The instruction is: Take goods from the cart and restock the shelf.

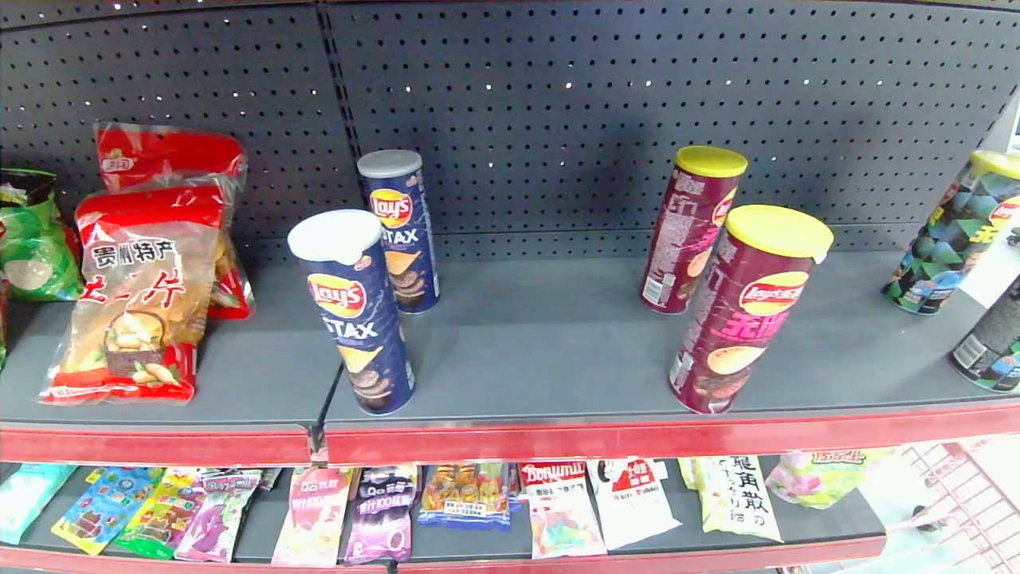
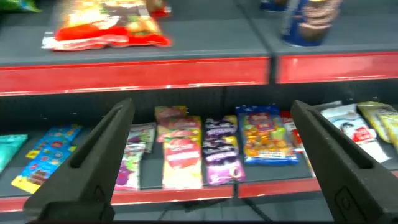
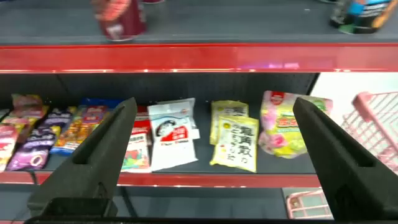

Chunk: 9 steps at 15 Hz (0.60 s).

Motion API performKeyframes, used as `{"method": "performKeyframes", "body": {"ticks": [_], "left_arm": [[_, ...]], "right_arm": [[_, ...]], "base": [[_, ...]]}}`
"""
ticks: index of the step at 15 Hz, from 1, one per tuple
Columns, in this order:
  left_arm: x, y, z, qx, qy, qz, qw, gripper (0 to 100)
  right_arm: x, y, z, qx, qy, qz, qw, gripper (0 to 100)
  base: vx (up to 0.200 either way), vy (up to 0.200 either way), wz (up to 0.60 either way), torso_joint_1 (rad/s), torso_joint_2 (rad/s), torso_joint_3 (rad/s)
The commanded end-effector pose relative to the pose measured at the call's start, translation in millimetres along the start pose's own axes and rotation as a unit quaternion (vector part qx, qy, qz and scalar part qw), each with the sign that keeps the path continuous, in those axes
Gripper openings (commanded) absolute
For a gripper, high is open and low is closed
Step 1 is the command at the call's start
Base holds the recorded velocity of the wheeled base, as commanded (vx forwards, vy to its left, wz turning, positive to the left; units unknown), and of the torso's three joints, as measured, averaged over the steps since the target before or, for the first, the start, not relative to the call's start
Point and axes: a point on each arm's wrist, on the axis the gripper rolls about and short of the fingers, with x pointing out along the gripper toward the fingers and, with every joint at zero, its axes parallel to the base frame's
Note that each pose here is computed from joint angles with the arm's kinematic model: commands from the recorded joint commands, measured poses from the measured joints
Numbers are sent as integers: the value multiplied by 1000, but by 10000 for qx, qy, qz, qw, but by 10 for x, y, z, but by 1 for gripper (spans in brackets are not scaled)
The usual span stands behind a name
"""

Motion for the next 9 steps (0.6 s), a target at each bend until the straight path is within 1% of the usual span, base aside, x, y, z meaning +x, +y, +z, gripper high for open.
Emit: {"method": "performKeyframes", "body": {"ticks": [1, 9], "left_arm": [[1, 0, -2, 1, 9, 2, 10000, 100], [1, 0, -2, 1, 9, 2, 10000, 100]], "right_arm": [[-1, 0, 0, -1, -4, -1, 10000, 100], [-1, 0, 0, -1, -4, -1, 10000, 100]], "base": [[0, -200, 0, 2, 2, 7], [0, -200, 0, 1, 4, 5]]}}
